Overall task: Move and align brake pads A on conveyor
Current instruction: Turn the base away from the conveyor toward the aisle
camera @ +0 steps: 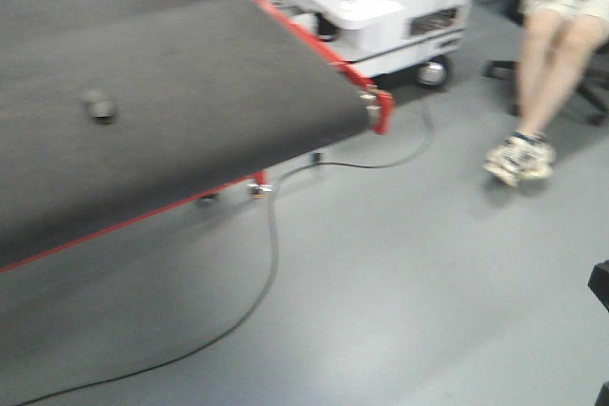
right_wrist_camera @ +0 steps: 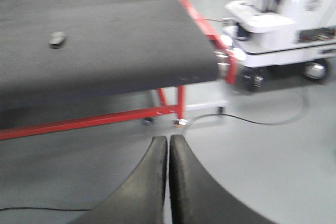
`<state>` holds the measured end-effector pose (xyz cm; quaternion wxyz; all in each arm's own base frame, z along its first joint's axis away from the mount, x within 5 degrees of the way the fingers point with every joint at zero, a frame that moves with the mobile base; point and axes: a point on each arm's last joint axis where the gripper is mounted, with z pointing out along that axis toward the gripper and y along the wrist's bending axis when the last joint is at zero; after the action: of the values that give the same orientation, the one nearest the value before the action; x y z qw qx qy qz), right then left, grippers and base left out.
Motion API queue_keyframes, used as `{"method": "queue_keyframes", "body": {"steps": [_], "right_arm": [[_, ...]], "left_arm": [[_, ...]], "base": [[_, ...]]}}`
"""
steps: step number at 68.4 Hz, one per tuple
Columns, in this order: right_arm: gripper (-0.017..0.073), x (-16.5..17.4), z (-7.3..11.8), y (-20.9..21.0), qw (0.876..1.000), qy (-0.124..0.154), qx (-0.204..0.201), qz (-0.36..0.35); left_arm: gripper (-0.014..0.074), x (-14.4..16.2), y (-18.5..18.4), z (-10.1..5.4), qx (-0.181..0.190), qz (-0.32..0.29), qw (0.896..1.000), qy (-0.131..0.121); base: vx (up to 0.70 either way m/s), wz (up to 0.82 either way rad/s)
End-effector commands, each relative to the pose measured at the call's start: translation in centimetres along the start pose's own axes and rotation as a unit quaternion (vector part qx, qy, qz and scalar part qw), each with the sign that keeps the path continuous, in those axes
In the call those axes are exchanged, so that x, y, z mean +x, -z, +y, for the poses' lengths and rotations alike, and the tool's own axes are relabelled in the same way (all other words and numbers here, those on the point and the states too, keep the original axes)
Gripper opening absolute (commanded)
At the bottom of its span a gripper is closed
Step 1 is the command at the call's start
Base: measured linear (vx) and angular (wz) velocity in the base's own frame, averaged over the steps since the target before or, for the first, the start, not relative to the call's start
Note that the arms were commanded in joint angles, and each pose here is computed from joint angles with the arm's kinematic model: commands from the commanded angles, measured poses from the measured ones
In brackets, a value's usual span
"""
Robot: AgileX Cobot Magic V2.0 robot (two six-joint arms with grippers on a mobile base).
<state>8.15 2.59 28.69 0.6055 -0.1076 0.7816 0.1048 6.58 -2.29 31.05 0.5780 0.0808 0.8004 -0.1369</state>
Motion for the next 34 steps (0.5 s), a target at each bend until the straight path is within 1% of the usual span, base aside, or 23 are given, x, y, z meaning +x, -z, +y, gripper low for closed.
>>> {"method": "queue_keyframes", "body": {"steps": [1, 34], "right_arm": [[-0.001, -1.52, 0.01, 0.25, 0.999, 0.01, 0.001, -0.047], [-0.001, -1.51, 0.0, 0.25, 0.999, 0.01, 0.002, -0.047]], "left_arm": [[-0.0007, -1.24, 0.15, -0.13, 0.003, -0.041, 0.999, 0.005], [-0.0007, -1.24, 0.15, -0.13, 0.003, -0.041, 0.999, 0.005]], "base": [[-0.1, -0.66], [-0.07, -0.65]]}}
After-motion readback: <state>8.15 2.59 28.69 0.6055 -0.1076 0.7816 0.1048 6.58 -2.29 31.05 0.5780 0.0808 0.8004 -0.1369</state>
